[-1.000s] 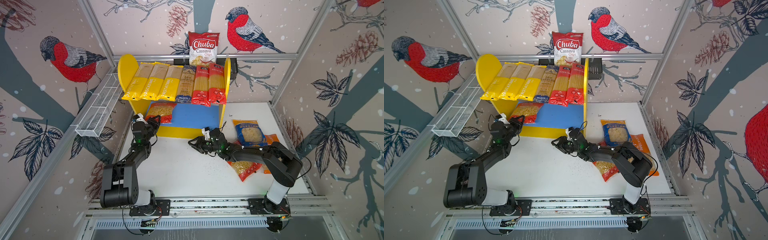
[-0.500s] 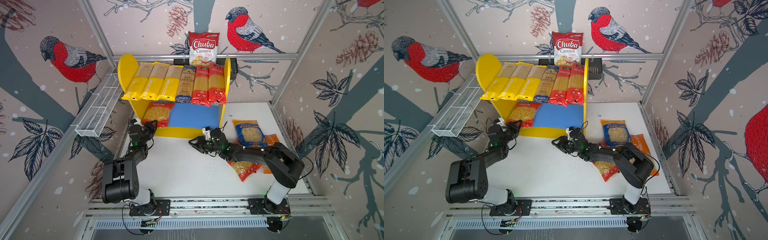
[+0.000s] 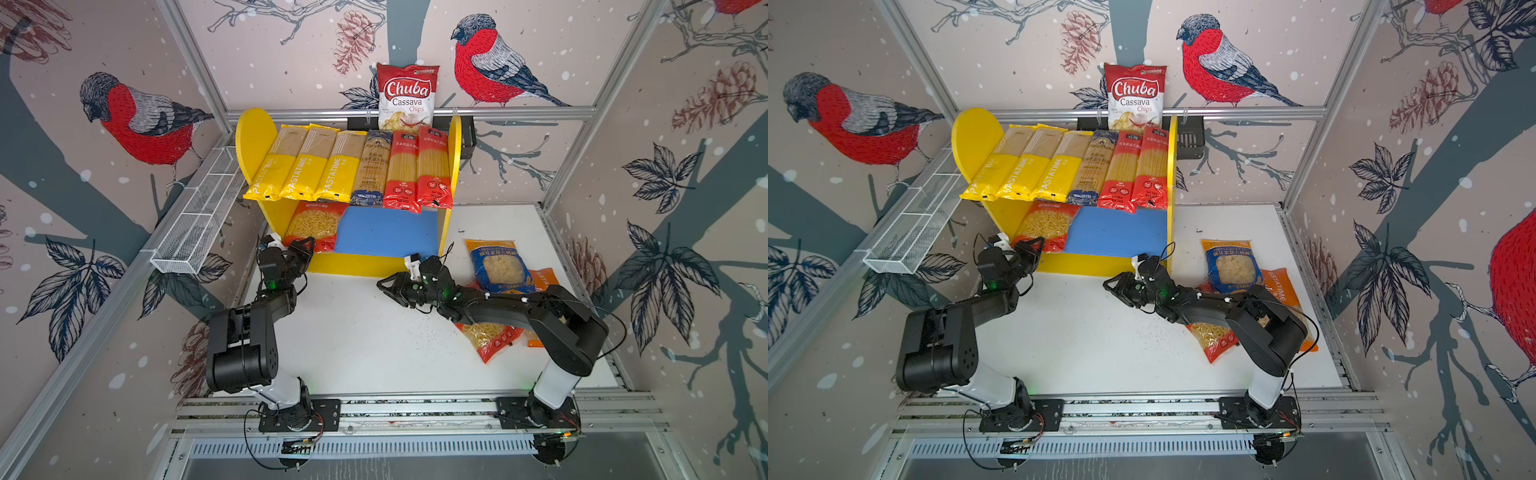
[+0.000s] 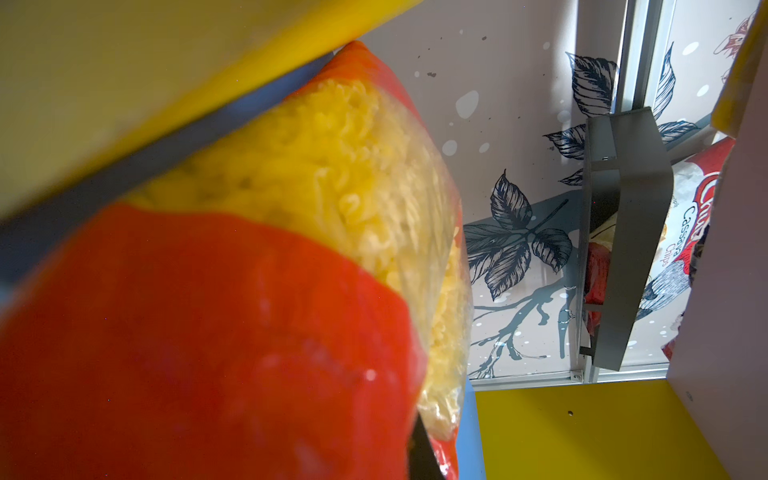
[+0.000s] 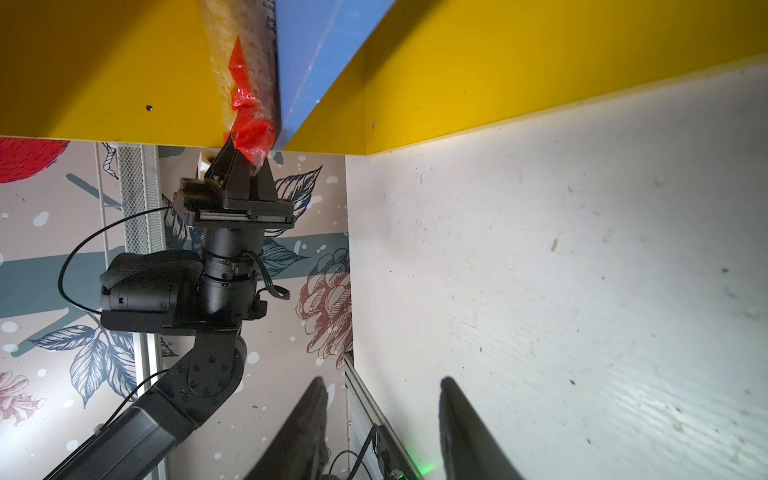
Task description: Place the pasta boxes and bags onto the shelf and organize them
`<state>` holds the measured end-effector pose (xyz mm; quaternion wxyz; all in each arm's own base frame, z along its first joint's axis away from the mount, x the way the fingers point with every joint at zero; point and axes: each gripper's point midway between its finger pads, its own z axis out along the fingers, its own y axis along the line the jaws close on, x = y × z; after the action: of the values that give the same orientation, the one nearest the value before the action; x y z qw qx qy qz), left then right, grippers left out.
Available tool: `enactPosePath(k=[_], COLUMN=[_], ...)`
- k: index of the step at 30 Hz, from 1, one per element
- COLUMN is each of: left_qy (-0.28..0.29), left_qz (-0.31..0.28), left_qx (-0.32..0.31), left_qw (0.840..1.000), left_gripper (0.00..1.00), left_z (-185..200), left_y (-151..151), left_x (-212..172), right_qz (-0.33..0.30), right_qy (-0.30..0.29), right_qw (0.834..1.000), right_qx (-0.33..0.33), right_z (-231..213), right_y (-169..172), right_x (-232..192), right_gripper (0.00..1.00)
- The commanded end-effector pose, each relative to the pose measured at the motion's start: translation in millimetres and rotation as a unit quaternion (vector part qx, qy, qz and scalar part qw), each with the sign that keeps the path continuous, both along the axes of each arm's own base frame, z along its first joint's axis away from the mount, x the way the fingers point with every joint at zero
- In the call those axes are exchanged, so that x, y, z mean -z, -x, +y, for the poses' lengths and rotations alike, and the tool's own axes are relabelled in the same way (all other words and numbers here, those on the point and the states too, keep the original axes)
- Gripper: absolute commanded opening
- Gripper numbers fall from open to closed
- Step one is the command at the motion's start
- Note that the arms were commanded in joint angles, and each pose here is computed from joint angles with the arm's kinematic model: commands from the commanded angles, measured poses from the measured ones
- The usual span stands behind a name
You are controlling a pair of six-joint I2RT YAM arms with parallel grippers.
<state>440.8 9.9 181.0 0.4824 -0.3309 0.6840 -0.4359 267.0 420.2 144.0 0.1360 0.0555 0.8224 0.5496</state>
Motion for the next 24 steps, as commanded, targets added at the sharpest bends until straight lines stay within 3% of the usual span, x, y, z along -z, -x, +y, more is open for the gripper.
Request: enactPosePath(k=[1,6,10,16,24], left_qy=[0.004,-0.003,-0.013,-0.059,-0.09], left_qz=[0.005,0.007,0.019,0.113,0.135], left_qx=[0.0,-0.002,-0.003,-0.038,-0.044], left_qw=[1.0,1.0,1.0,0.991,0.986], left_gripper=[0.22,0.45,0.52,0.7,0.74], left_z=[1.6,3.6,3.6,15.4,12.1], left_y=[5.4,9.9,16.2,43.0,80.6], left_x=[0.6,-7.1,-9.9,11.4,12.7], right_qz=[-0.012,-0.012,-0.011,-0.018,-0.049], right_qy=[-0.004,-0.004,-0.003,0.021,0.116], right_qw=[1.0,1.0,1.0,1.0,0.992], right_qx=[0.0,-0.003,-0.001,0.002,0.019], right_z=[3.2,5.3,4.6,-5.1,-43.1], right_y=[-2.7,-2.8,-2.7,-4.2,4.1], right_x=[-4.1,-3.8,-3.0,2.8,23.7], right_gripper=[0.45,0.45,0.45,0.45,0.46])
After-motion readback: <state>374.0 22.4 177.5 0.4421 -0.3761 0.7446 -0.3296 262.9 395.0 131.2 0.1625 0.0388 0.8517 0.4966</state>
